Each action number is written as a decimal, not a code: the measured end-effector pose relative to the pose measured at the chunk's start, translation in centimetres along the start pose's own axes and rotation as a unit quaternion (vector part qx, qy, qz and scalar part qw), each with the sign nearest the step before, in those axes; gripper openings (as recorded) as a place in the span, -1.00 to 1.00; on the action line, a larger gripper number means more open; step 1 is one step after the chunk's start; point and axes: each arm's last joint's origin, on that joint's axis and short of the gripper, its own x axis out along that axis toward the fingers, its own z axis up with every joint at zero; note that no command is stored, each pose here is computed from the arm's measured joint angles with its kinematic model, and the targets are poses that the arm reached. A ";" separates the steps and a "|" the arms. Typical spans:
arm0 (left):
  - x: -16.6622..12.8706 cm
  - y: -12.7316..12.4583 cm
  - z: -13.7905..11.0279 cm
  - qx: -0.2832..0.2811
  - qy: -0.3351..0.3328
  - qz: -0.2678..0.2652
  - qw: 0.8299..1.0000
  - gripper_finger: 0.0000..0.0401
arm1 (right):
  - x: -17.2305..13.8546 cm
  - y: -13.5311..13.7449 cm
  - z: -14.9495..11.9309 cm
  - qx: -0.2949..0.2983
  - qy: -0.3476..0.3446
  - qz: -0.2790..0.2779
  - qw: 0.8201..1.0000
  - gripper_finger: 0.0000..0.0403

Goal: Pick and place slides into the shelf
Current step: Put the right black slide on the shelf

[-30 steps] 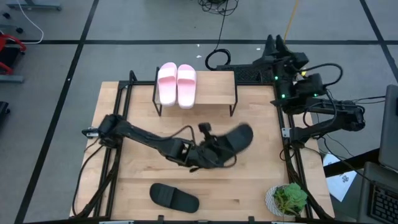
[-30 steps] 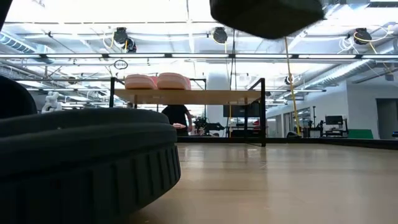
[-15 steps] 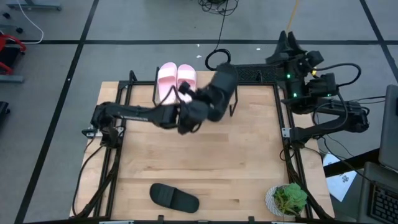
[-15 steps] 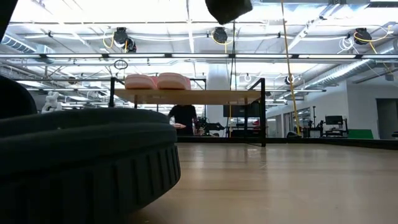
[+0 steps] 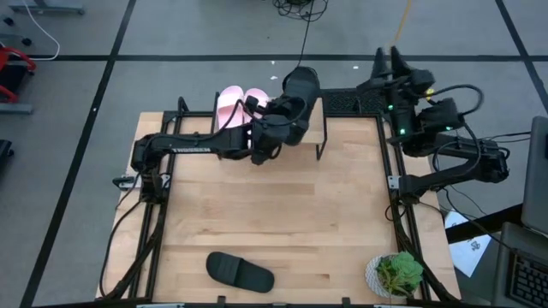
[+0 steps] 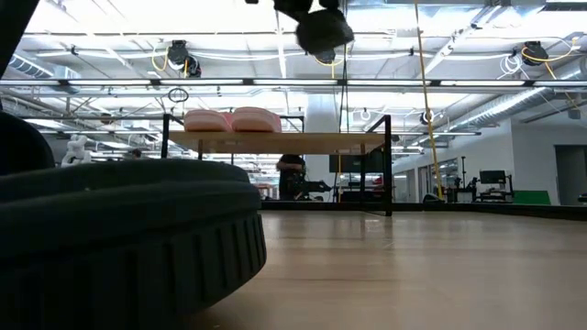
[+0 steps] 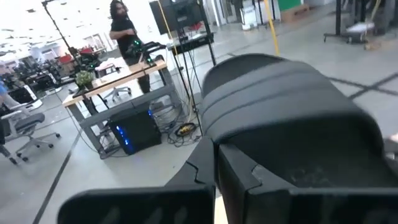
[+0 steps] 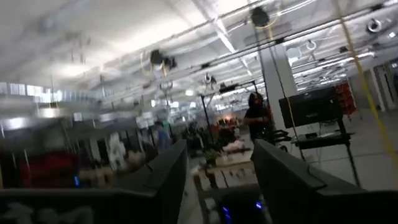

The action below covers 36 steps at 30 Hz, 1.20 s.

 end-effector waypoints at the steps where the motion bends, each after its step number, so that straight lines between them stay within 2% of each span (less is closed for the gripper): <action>1: 0.0 0.1 0.1 -0.002 -0.001 0.003 1.000 -1.00 | 0.0 0.3 -0.5 -0.028 0.016 0.009 0.999 -0.14; 3: -0.1 0.3 0.3 0.013 -0.003 0.014 1.000 -1.00 | -0.1 0.8 -1.6 -0.073 0.048 0.028 0.996 -0.14; 7: 0.0 0.3 0.2 0.056 0.000 0.026 0.998 -1.00 | -0.4 1.4 -3.3 -0.120 0.091 0.080 0.985 -0.14; 12: 0.3 0.5 0.2 0.119 0.003 0.030 0.992 -1.00 | -1.5 2.1 -4.1 -0.152 0.115 0.172 0.966 -0.14; 16: 0.6 0.6 0.2 0.175 0.006 0.035 0.984 -1.00 | -2.7 2.6 -4.2 -0.167 0.128 0.206 0.956 -0.14; 19: 0.9 0.8 0.2 0.197 0.009 0.037 0.980 -1.00 | -3.4 2.9 -4.3 -0.175 0.136 0.224 0.949 -0.14; 24: 1.4 1.0 0.2 0.200 0.008 0.030 0.979 -1.00 | -3.9 3.0 -5.0 -0.210 0.157 0.240 0.935 -0.14; 28: 1.5 1.0 0.2 0.199 0.007 0.027 0.980 -1.00 | -3.5 2.6 -5.7 -0.231 0.174 0.230 0.929 -0.14; 33: 1.5 1.0 0.2 0.199 0.007 0.025 0.980 -1.00 | -2.5 1.9 -6.4 -0.207 0.196 0.200 0.937 -0.14; 36: 1.5 1.0 0.2 0.202 0.006 0.025 0.979 -1.00 | -1.6 1.5 -6.9 -0.165 0.213 0.211 0.940 -0.14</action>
